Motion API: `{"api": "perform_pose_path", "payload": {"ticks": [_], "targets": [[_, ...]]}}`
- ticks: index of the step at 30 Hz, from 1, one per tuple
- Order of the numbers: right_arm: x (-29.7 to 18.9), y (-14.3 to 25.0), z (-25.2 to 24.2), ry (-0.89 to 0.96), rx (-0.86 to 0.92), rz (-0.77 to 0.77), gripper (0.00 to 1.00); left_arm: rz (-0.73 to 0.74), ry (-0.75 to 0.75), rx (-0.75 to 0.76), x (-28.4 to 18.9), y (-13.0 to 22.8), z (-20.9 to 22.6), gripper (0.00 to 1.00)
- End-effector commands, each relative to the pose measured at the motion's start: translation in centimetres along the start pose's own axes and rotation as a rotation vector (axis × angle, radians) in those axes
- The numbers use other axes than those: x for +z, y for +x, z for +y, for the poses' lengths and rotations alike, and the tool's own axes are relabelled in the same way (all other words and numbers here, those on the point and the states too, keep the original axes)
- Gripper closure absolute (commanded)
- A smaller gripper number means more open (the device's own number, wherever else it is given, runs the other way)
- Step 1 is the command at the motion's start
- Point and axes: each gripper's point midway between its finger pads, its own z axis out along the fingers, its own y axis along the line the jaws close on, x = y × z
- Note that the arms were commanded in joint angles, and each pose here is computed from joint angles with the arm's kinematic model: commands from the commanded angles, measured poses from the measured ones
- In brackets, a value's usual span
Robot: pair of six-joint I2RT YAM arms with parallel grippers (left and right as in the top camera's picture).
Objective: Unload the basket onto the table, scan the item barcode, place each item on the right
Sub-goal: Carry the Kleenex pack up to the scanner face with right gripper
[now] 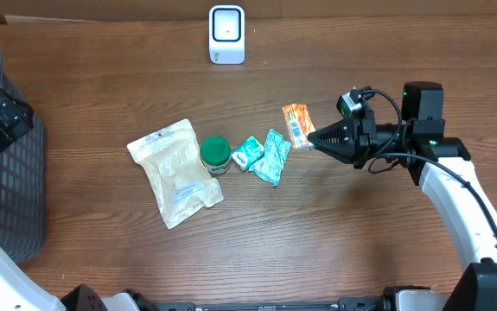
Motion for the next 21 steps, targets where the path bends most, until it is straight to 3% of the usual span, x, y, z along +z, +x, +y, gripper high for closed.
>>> {"api": "perform_pose_path", "payload": {"ticks": [1,6,15,21], "targets": [[-0.1,0.4,1.7,-0.022,-0.007,0.023,0.96,-0.007,-0.003,-0.011,-0.1,-0.3,0.1,0.0],[0.0,-0.5,1.3,0.013,-0.101,-0.017,0.96,-0.007,-0.003,-0.011,-0.1,-0.3,0.1,0.0],[1.6,-2.8,-6.5,0.431,-0.104,-0.217,0.96,-0.007,-0.003,-0.011,-0.1,-0.3,0.1,0.0],[2.4,-3.1,-6.2,0.565,-0.179,-0.222,0.96,-0.007,-0.003,-0.011,-0.1,-0.3,0.1,0.0]]}}
